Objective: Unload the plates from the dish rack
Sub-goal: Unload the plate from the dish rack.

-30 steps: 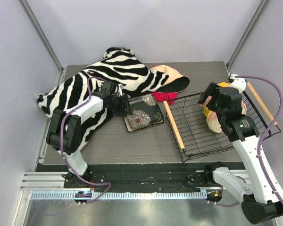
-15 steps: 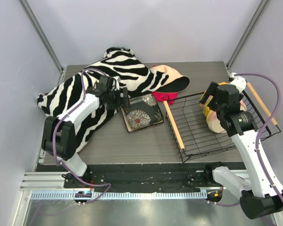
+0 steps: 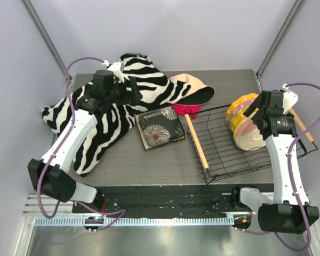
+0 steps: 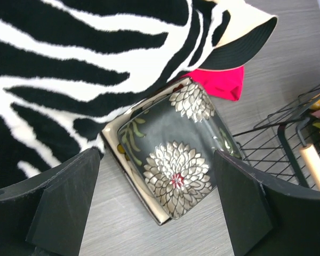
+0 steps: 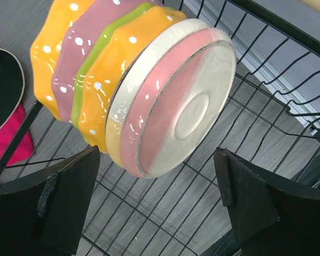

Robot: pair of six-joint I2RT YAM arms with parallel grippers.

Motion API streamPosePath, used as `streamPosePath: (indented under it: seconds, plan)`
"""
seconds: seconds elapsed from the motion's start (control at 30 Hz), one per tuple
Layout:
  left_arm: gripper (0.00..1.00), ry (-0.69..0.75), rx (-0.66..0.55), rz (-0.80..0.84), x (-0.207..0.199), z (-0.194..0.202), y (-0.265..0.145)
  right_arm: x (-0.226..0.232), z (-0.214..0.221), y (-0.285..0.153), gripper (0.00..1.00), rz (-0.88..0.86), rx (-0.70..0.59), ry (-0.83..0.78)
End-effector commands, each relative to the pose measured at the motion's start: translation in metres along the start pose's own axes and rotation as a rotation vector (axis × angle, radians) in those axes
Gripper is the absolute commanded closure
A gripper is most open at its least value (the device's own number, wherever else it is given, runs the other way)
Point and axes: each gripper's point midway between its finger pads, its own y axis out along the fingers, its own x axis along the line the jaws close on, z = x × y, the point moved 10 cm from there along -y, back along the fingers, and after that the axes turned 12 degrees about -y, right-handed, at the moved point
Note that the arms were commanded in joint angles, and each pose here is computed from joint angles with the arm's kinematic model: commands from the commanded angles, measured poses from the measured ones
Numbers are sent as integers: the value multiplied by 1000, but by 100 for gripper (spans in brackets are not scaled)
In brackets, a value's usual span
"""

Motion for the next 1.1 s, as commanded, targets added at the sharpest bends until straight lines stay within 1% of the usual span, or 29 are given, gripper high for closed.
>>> streamPosePath:
  seconds: [0.0,0.17,0.3,0.47,0.6,0.7,0.87,0.97,1.07]
  plan:
    - [7,34,-37,-19,6,4,-6,-1,-6,3,4,27,15,16]
    - [7,28,-33,26,1,2,-13,2,0,17,7,64,58,11]
    - [7,32,-33,29,0,2,-16,5,3,27,9,82,70,15]
    - [7,32,-30,35,-1,2,-17,5,3,35,9,132,68,15]
    - [7,34,-31,35,-1,2,-18,4,14,45,8,173,89,-8]
    - [7,33,-33,36,-1,2,-18,6,18,50,9,167,93,-9]
    - [7,34,-31,39,-1,2,-18,6,18,52,9,177,84,2]
    - [7,35,-37,42,-1,2,-20,1,18,49,9,217,72,10]
    - [7,31,-31,46,-1,3,-19,2,18,46,9,187,58,33]
